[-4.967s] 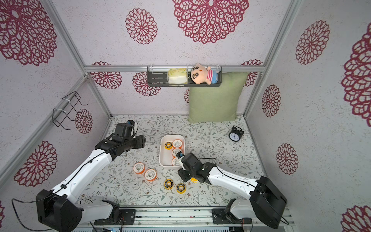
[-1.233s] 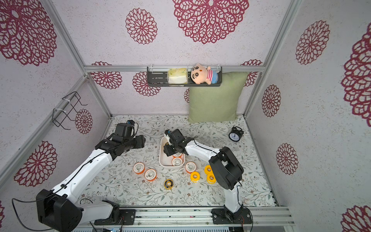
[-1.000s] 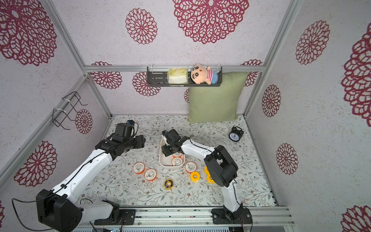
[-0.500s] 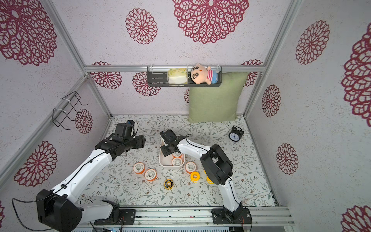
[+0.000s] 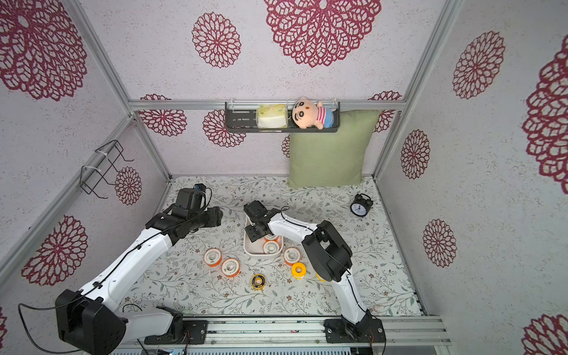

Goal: Put the sealing tape into the storage box
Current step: Place the sealing tape in the storage box.

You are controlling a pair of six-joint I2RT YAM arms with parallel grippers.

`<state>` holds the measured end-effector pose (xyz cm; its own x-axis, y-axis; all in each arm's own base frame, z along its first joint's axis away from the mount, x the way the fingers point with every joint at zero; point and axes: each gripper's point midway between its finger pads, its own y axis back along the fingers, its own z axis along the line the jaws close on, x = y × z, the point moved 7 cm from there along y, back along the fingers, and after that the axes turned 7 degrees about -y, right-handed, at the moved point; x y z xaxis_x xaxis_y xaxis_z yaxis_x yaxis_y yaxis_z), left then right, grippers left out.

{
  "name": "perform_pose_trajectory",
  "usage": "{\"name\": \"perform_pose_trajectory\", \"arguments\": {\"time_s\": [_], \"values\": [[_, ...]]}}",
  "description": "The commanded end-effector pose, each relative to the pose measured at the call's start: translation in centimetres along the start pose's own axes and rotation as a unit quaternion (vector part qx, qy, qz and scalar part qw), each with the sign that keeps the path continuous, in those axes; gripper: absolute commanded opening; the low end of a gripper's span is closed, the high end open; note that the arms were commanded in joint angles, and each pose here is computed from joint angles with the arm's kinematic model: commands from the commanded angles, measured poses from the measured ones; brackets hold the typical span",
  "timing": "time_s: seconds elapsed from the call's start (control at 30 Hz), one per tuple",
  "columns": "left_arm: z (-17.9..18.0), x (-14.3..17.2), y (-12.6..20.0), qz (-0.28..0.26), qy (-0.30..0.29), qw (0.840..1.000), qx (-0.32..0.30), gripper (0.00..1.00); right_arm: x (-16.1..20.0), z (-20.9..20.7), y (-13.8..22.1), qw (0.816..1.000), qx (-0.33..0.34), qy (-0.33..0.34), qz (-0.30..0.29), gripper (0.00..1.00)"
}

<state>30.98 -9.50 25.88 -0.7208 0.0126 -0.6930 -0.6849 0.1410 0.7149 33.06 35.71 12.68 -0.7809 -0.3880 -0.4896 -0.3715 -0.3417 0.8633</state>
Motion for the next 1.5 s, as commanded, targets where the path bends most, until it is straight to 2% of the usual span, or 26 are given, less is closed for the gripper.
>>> {"name": "perform_pose_trajectory", "arguments": {"time_s": [0.0, 0.13, 0.4, 0.63, 0.87, 1.17, 1.47], "values": [[0.2, -0.3, 0.4, -0.007, 0.002, 1.000, -0.002, 0.63, -0.9, 0.0, 0.6, 1.000, 0.014, 0.008, -0.011, 0.62], [0.2, -0.2, 0.3, -0.006, 0.001, 1.000, -0.001, 0.64, -1.2, 0.0, 0.9, 1.000, 0.016, 0.007, -0.016, 0.68], [0.2, -0.2, 0.5, -0.008, 0.001, 1.000, 0.000, 0.64, -1.4, 0.1, 1.4, 1.000, 0.015, 0.007, -0.020, 0.68], [0.0, -0.2, 0.6, -0.007, -0.002, 1.000, 0.008, 0.64, -3.0, -0.4, 6.4, 0.993, -0.046, -0.029, -0.105, 0.67], [-0.2, -0.2, 1.0, -0.011, -0.002, 1.000, 0.021, 0.64, -2.4, -4.6, 10.0, 0.975, -0.105, -0.103, -0.166, 0.64], [-0.7, 1.6, 1.7, 0.022, 0.002, 0.999, 0.047, 0.64, 1.1, -10.8, 9.8, 0.963, -0.105, -0.186, -0.163, 0.60], [-3.6, 5.1, 2.3, 0.042, -0.022, 0.995, 0.082, 0.64, 3.4, -12.5, 8.3, 0.956, -0.132, -0.218, -0.144, 0.54]]}}
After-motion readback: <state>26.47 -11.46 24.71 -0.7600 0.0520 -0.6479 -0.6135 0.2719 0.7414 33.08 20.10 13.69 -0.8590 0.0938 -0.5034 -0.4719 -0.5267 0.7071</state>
